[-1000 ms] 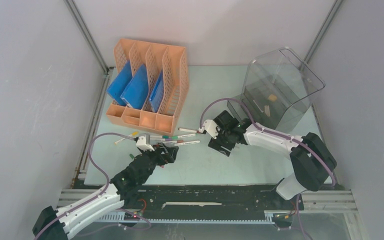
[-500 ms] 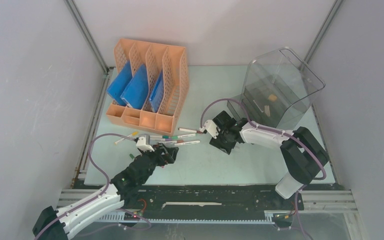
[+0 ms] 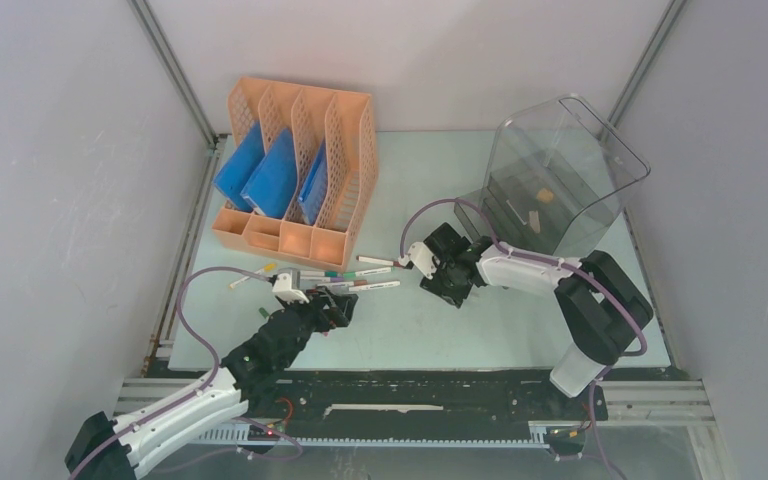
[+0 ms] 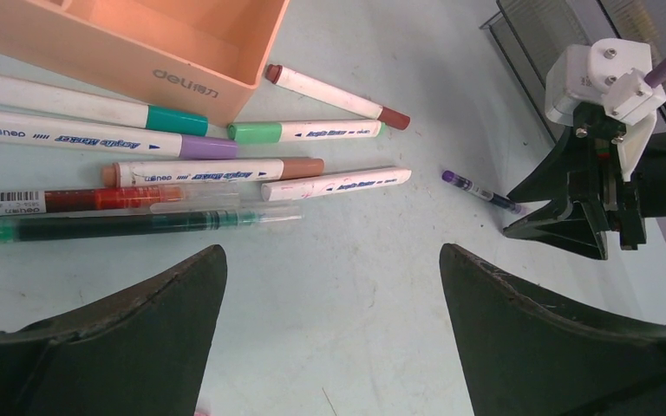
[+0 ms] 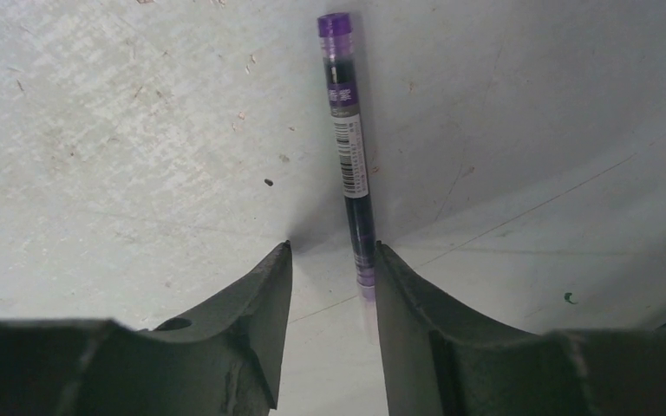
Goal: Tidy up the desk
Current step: Pick up the stationery from the center of the board, then place the stationery in the drawer.
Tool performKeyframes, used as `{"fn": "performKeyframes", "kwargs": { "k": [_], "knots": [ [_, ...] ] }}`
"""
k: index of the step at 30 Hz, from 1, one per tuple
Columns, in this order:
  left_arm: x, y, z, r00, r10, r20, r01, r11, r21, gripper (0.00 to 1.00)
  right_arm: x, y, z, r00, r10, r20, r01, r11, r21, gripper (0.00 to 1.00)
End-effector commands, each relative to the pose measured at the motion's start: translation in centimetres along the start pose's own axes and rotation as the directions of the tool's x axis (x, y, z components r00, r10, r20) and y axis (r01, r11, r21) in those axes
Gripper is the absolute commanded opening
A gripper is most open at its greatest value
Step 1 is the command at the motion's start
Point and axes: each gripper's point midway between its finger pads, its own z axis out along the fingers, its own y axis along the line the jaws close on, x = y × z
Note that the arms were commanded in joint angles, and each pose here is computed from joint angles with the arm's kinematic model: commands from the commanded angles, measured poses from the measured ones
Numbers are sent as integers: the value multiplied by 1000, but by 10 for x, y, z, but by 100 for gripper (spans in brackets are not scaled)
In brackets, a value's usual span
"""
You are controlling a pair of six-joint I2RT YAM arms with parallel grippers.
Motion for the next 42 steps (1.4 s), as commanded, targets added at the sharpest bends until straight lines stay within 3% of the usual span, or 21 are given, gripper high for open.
{"fn": "performKeyframes", "kwargs": {
  "k": [1,12,18,25,37,42],
  "knots": [
    [-3,-4,1,1000,-24,16,24,1000,16,100,-8,-1,1,1000,14,15,-14,1000,-13,45],
    [-4,-5,1,1000,-24,14,23,1000,19,100,-9,5,1,1000,0,9,0,999,-33,29],
    [-2,-5,1,1000,-24,8,24,999,21,100,-11,7,-1,1000,-5,13,6,999,-44,10],
    [-1,-6,1,1000,-29,1,29,999,29,100,-21,10,-14,998,-12,60,16,998,-61,0],
    [0,-5,1,1000,-26,-4,26,999,24,100,-46,13,-66,971,-74,228,84,996,-37,0],
    [1,-5,1,1000,-22,-5,22,1000,21,100,-55,-1,-107,933,-89,349,77,996,49,0]
  ]
}}
